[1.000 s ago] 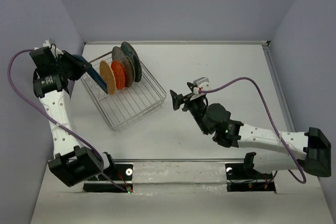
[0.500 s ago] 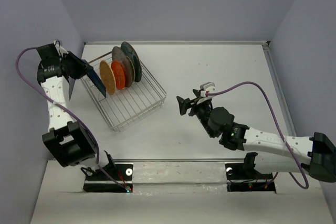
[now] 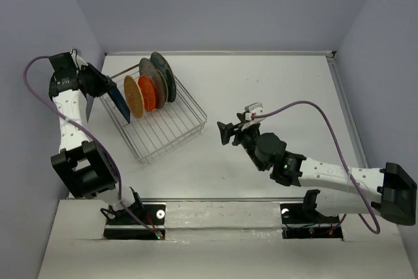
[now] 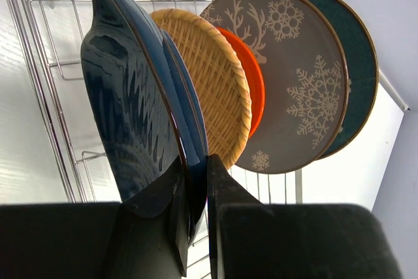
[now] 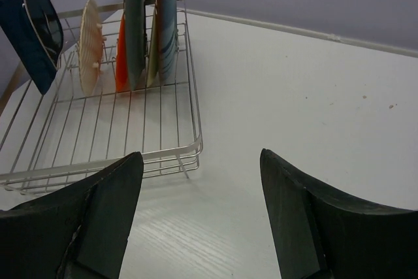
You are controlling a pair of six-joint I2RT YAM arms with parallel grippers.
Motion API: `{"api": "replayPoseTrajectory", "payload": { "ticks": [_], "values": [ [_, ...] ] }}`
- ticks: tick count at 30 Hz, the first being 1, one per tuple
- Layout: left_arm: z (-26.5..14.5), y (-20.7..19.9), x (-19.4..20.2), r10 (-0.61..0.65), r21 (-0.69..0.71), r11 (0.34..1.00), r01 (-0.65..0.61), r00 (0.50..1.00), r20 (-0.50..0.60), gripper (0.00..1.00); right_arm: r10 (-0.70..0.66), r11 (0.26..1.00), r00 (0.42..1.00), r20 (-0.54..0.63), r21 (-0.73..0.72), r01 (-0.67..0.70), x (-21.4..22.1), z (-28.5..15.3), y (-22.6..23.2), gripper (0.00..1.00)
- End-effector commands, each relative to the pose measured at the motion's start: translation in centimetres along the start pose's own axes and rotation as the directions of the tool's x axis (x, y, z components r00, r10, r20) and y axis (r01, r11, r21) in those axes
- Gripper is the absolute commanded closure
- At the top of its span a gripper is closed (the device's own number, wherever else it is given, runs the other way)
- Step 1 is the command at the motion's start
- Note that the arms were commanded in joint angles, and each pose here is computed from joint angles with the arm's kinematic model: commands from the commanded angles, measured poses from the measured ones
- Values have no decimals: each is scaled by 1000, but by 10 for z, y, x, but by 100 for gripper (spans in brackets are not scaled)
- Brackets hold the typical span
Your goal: Load the plates into the dish rack
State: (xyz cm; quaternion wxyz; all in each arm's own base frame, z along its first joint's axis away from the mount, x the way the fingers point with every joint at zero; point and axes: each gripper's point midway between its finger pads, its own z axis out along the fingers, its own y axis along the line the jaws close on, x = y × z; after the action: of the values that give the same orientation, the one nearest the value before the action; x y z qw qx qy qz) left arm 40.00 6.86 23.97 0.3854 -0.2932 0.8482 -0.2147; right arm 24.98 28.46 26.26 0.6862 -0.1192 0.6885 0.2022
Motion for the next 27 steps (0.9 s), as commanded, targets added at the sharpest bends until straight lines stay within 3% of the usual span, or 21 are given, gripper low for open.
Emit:
{"api": "replayPoseTrajectory", "payload": {
  "ticks": [1,9,27],
  "values": [
    [-19,-59,-35,109,182,975,-131,986,125,95,38,999,999,29,-1,-38,-10,3,2,23],
    [-40,-71,-41,135,177,970,-169,973,187,95,38,999,999,19,-9,-38,-6,6,6,23],
    [25,-8,-16,95,49,994,-100,990,103,94,26,1000,1000,8,3,-26,0,7,1,23]
  ]
}}
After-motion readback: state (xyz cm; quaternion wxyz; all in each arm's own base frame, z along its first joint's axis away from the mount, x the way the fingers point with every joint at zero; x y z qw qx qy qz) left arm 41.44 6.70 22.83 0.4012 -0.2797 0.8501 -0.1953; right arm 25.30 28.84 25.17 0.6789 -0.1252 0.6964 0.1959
